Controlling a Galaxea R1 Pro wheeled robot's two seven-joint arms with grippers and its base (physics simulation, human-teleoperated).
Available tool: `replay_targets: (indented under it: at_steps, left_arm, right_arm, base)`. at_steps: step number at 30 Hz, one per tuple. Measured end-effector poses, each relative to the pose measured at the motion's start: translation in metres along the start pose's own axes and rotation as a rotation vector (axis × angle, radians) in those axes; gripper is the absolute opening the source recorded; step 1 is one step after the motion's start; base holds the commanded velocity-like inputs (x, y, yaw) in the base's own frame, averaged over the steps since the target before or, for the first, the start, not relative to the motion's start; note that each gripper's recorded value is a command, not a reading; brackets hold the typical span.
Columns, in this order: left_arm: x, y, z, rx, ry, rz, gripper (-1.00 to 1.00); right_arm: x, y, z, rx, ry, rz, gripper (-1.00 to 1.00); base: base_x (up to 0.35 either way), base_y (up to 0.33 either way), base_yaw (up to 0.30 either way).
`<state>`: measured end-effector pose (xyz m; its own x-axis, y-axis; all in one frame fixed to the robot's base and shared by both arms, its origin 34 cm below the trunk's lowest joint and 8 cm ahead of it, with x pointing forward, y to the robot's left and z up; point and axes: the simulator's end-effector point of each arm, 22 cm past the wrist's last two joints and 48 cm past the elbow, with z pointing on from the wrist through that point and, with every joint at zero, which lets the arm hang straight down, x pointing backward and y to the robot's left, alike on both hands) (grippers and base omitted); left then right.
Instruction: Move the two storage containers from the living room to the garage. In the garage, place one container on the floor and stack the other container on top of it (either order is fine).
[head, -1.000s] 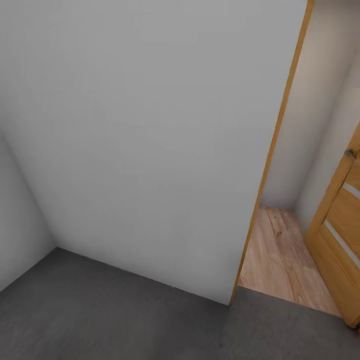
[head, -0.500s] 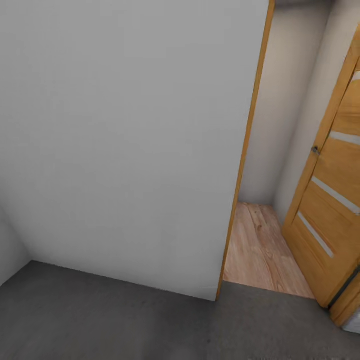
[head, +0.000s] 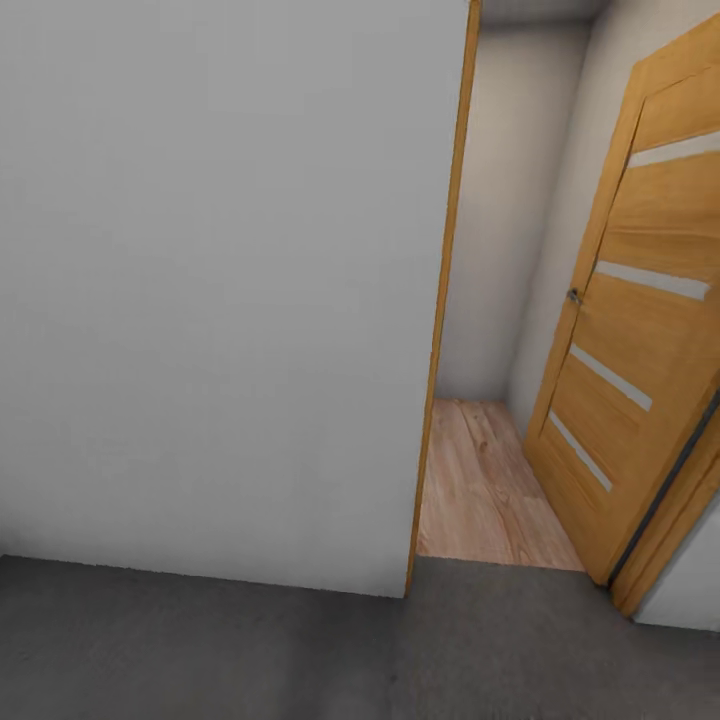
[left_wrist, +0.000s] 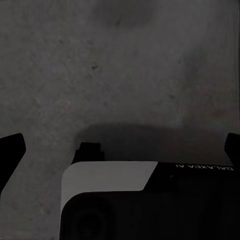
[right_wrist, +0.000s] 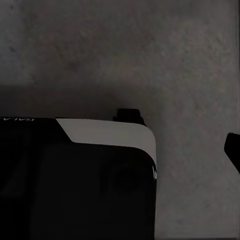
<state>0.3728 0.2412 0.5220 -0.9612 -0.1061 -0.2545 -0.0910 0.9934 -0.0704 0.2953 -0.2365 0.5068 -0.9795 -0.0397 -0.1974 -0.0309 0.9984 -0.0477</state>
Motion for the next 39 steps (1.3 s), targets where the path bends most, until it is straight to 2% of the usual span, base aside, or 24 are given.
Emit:
replay_targets:
  at_steps: [39]
  left_arm:
    - [-0.0049,-0.0087,-0.0017,0.011,-0.013,0.001,1.00]
  right_arm:
    - [-0.0056,-0.0013,-0.0011,0.002,-0.014,0.001,1.00]
  base:
    - [0.000,0.000,-0.242]
